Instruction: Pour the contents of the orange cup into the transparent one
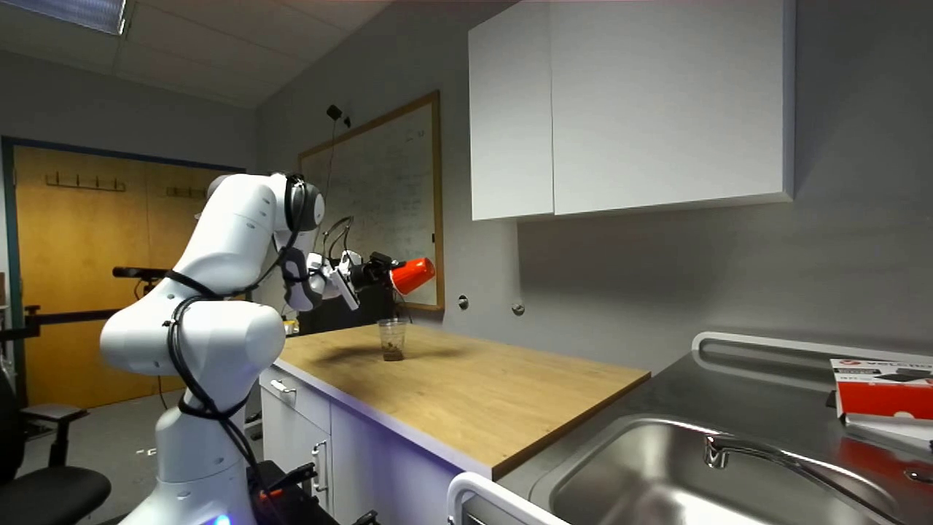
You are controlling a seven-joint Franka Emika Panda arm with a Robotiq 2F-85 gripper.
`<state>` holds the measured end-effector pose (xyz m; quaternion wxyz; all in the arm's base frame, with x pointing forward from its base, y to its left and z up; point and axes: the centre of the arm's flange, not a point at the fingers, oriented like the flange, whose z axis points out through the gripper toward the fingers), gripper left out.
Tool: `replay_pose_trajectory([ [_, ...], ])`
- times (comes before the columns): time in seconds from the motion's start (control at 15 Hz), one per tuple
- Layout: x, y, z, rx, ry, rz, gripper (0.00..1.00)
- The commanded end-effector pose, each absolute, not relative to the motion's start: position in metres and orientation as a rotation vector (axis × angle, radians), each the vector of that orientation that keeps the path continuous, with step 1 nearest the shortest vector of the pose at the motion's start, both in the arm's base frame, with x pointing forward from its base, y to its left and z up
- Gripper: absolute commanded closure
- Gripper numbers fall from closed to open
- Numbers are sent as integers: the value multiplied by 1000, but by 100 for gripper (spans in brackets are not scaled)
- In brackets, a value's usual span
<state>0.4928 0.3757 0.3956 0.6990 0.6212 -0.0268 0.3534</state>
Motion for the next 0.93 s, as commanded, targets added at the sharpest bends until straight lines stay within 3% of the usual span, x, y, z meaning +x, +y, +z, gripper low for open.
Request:
replay_pose_trajectory([
  [0.0,488,365,404,1354,-72,834,96],
  [0.87,489,362,406,1268,-61,874,96],
])
